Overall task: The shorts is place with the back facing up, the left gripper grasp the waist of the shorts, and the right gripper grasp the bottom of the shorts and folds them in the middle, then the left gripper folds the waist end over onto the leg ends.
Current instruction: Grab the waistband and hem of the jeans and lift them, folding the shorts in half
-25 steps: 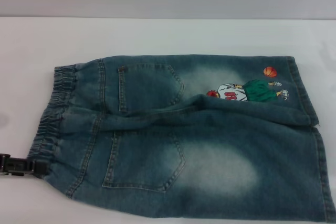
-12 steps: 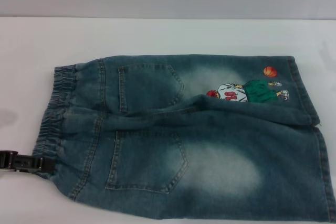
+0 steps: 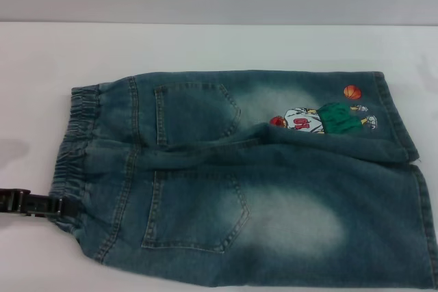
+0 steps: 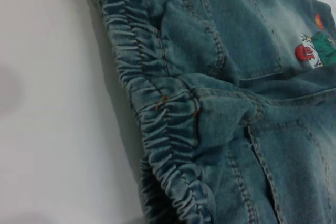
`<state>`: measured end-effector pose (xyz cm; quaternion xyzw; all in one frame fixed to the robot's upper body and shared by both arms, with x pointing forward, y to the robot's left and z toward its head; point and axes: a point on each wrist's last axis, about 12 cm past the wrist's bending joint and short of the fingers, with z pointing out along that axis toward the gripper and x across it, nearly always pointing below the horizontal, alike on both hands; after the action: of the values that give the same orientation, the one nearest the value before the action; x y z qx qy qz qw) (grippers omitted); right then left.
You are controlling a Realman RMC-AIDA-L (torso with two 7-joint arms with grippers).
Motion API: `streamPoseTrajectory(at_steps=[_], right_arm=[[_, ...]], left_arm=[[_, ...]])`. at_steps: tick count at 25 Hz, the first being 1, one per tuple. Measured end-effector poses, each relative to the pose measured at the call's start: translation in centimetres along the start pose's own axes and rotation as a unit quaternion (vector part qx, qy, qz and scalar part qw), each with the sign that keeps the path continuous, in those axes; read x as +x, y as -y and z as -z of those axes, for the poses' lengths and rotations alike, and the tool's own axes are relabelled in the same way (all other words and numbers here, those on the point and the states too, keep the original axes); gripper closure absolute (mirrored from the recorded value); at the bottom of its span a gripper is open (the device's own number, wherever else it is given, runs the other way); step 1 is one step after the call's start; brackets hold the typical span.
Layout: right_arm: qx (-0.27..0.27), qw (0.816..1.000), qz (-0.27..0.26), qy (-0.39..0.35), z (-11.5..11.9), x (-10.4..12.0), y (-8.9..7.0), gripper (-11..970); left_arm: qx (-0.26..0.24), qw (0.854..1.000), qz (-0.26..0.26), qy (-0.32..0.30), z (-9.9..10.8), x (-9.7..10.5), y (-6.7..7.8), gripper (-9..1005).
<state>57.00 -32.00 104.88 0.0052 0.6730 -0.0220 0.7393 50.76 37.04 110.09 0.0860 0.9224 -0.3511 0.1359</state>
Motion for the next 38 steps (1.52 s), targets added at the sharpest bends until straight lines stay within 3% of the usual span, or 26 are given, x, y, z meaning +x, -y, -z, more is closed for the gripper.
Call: streamPoseTrajectory(at_steps=[21,38], right_arm=[[0.0,1.0,0.0,0.001,0.0,0.0,0.0,161],[0.001,1.0,0.0,0.0,0.0,0.0,0.0,162]], left_arm=[[-0.032,0.999,0.002,-0.023,-0.4,-0.6,-0.2,217],[-0.011,0.999,-0.004,-0.034,-1.2,-0.6,0.7,220]])
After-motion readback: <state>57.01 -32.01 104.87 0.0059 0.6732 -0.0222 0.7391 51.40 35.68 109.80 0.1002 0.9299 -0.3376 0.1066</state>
